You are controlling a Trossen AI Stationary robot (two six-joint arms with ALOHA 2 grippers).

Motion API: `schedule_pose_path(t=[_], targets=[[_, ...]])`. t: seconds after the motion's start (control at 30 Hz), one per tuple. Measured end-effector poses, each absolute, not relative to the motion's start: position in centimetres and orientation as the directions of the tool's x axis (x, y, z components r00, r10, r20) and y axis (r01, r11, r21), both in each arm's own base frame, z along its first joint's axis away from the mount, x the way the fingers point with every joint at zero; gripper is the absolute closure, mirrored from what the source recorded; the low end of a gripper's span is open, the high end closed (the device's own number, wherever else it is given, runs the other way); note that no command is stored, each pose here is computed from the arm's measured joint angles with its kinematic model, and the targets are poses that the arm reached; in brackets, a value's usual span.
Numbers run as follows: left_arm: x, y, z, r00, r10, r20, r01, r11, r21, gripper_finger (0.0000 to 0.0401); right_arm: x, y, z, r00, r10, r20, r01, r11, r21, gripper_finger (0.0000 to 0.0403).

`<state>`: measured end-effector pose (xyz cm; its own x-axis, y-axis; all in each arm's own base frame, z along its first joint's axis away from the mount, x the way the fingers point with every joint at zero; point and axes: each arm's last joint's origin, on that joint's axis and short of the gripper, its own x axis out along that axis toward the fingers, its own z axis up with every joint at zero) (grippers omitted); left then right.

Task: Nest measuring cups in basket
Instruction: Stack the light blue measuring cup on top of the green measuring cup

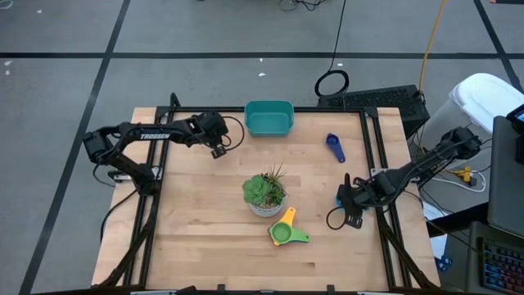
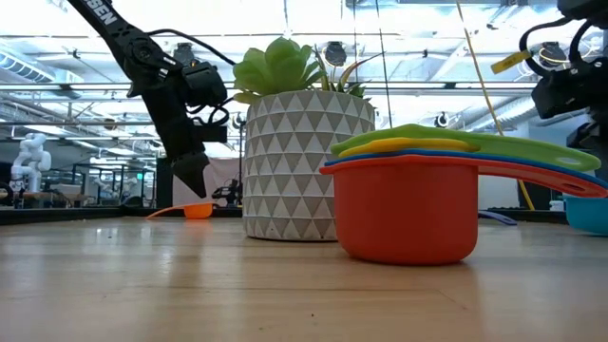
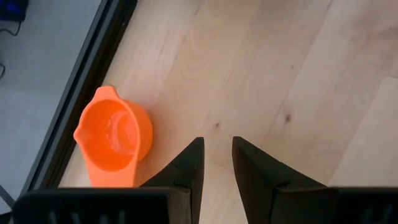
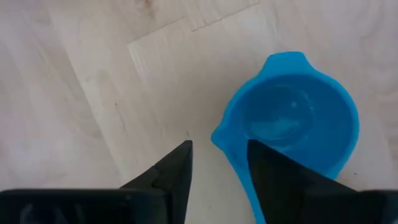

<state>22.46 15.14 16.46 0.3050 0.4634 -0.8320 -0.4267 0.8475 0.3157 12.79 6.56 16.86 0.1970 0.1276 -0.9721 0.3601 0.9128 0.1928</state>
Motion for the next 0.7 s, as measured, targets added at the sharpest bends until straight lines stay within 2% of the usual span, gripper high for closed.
schedule_pose_path(t=[0.17, 0.33, 0.6, 0.7], targets=[[22.5, 15.1, 16.5, 0.305, 0.464, -0.832, -0.427, 0.847, 0.316, 0.0313, 12.8, 6.5, 16.8, 0.206, 0.103, -0.973, 0.355, 0.919, 0.172, 0.0232], [22.5, 15.1, 16.5, 0.305, 0.464, -0.832, -0.427, 0.847, 0.316, 0.0313, 12.9, 6.5, 16.3, 0.187, 0.096, -0.978, 0.358, 0.920, 0.159, 0.0228], [22.5, 15.0, 16.4, 0.306, 0.461, -0.833, -0.422, 0.850, 0.316, 0.0313, 12.3, 6.3, 13.9, 0.151, 0.107, -0.983, 0.390, 0.907, 0.159, 0.0233], [22.6, 14.9, 16.4, 0.307, 0.460, -0.833, -0.418, 0.852, 0.316, 0.0313, 12.2, 6.3, 13.8, 0.149, 0.103, -0.983, 0.402, 0.902, 0.156, 0.0258]])
